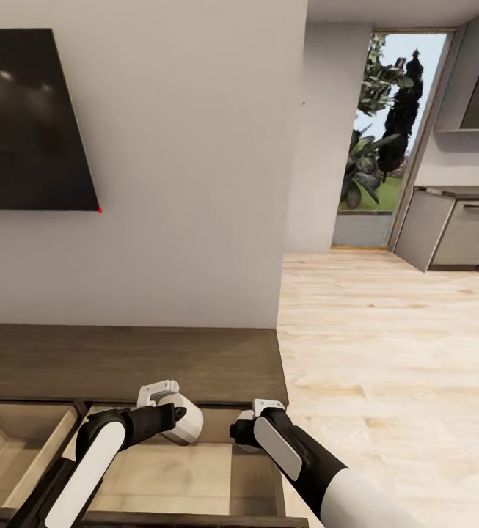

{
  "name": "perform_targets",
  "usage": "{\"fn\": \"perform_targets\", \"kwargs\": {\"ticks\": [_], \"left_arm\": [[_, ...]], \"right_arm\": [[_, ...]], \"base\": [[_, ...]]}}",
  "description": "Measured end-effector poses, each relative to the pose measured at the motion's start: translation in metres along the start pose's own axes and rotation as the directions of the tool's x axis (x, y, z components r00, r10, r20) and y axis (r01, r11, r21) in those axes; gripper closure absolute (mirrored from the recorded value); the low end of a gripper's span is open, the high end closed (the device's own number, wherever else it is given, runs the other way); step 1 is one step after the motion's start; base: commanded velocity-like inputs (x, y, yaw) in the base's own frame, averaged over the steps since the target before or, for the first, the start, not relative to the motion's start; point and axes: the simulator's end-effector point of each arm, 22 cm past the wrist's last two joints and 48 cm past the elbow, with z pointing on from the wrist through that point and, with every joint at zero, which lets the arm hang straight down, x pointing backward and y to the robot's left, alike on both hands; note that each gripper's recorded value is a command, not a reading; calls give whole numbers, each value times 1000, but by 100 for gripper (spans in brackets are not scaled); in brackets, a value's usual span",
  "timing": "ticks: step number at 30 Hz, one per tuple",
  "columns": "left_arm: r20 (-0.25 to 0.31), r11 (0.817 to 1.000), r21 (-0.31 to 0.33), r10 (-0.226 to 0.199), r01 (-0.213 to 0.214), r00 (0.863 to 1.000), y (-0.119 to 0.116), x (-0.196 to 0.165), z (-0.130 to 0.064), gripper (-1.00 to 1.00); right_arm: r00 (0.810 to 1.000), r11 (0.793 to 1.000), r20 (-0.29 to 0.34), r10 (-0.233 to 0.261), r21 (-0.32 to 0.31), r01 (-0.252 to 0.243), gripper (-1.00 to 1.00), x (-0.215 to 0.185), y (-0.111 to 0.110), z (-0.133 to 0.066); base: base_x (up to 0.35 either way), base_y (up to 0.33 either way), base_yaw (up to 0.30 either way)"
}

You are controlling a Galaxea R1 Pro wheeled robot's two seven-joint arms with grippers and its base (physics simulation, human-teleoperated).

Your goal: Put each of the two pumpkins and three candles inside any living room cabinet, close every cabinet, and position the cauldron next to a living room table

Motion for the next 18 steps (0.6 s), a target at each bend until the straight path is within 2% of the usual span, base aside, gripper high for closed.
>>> {"fn": "perform_targets", "kwargs": {"ticks": [18], "left_arm": [[0, 1000, -13, -20, 20, 1000, 18, 32, 30, 100]], "right_arm": [[1000, 1000, 5, -2, 1, 2, 100, 23, -7, 30]], "base": [[0, 0, 0]]}}
